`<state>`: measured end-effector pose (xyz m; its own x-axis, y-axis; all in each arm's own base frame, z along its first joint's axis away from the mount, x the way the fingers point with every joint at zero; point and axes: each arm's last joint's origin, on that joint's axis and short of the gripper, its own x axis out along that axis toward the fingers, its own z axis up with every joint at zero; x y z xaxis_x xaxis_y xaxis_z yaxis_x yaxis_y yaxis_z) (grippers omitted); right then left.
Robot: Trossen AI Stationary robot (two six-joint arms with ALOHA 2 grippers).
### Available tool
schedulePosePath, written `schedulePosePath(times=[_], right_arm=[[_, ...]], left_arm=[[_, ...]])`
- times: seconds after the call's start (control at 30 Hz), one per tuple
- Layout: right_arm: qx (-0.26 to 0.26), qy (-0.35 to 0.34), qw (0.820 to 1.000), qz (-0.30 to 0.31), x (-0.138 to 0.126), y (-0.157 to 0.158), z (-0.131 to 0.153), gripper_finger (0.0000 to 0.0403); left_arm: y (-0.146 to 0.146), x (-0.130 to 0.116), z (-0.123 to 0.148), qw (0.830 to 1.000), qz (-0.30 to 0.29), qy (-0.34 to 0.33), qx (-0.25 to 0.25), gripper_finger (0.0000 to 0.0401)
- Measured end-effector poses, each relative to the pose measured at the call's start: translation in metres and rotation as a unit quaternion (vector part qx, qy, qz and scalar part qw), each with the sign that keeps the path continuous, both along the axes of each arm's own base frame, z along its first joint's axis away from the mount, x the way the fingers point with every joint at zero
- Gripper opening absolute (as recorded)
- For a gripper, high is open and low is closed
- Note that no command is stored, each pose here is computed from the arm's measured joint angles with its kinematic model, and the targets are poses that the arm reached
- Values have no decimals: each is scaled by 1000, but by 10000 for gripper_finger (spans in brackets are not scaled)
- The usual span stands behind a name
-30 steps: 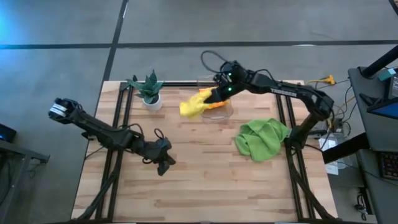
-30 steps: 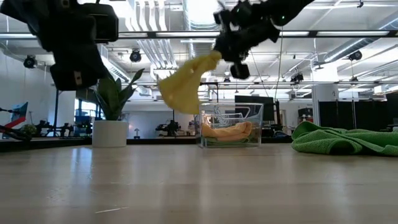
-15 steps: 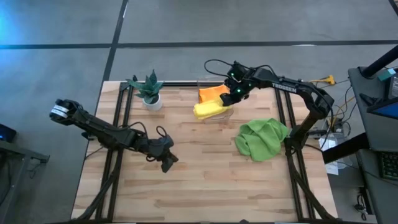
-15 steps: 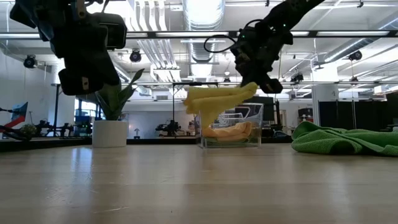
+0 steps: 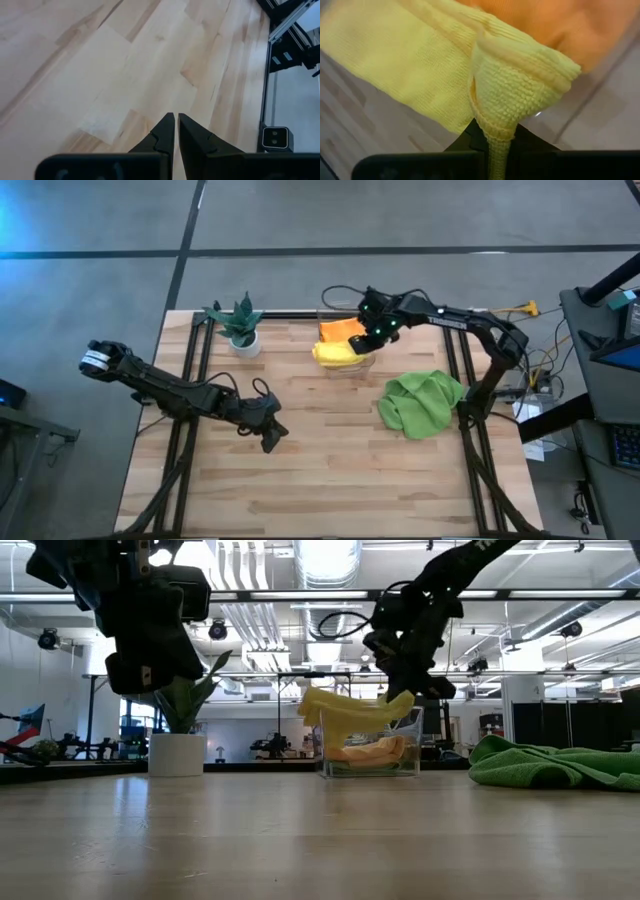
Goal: Fold microfiber towels
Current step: Put the folded yellow towel into the transparent bin
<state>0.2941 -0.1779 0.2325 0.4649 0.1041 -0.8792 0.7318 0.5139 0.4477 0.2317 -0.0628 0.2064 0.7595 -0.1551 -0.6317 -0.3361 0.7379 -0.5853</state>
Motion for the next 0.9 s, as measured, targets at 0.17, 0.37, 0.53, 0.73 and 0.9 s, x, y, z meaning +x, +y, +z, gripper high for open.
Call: schedulePosePath(times=[0.17, 0.37, 0.53, 0.73, 0.9], right_arm=[[5, 33, 999, 4, 11, 4, -15, 18], [-36, 71, 997, -11, 15, 1, -9, 22], [-34, 87, 995, -20, 13, 2, -7, 24], [-9, 134, 991, -14, 12, 5, -21, 25], [-12, 130, 991, -3, 19, 8, -22, 29]], left_arm=[[0, 0, 0, 1000, -11, 0, 1, 8], [-1, 0, 0, 1000, -19, 2, -5, 8], [-1, 0, 0, 1000, -24, 0, 1, 8], [0, 0, 0, 1000, -30, -1, 7, 8], [0, 0, 0, 999, -32, -1, 6, 8]])
